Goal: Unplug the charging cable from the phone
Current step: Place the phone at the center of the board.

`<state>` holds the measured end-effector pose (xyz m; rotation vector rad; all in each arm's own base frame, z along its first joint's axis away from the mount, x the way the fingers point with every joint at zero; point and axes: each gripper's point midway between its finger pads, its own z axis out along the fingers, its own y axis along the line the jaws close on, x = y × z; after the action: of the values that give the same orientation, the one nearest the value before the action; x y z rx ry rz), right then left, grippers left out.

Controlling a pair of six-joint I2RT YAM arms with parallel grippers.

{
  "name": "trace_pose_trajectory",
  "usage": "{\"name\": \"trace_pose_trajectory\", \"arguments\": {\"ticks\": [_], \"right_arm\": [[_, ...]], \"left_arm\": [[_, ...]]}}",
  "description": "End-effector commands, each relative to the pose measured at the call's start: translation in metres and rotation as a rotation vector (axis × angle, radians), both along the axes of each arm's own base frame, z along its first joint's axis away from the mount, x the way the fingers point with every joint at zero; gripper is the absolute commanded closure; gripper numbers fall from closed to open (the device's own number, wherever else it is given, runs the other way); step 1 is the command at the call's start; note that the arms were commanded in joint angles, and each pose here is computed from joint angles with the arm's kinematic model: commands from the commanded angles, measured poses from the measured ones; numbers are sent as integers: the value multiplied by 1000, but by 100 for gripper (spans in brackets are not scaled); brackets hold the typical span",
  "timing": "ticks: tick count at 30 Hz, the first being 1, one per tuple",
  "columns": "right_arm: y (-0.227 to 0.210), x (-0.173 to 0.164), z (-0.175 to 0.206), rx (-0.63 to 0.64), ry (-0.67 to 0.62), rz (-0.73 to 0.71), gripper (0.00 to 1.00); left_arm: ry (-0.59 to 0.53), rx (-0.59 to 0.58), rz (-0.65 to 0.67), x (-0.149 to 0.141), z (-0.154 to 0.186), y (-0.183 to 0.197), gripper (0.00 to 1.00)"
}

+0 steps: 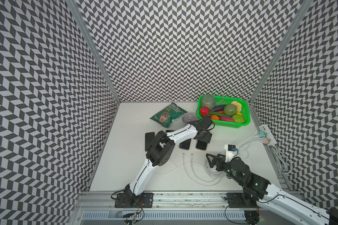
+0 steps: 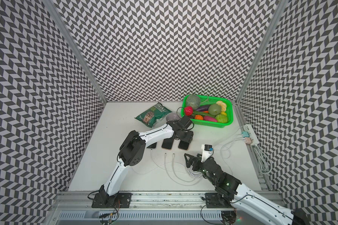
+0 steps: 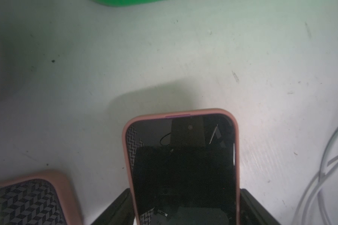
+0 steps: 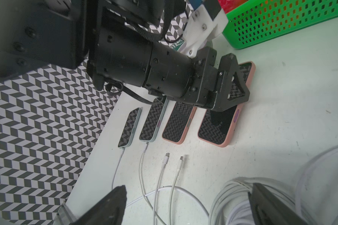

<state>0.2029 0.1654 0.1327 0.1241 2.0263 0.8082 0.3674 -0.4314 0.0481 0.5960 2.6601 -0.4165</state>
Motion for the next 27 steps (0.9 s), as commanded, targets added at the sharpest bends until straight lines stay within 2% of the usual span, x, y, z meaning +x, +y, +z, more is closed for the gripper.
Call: {"name": "trace_pose_trajectory", "arguments": {"ticks": [1,10,23,27], "right_arm": [[-12,2,-5,-35,-12,-37,0],[-16,4,-7,-39,-14,-46,0],[-16,6,-9,-45,-13,-47,0],[-16,8,-7,-50,-17,-50,0]], "left_arm": [[-42,-25,13,10,14,-11,82],[-41,15,27,13,3,-7,62],[-44,38,28,11,-4,-7,2],[-57,37,34,11,0,-6,0]]}}
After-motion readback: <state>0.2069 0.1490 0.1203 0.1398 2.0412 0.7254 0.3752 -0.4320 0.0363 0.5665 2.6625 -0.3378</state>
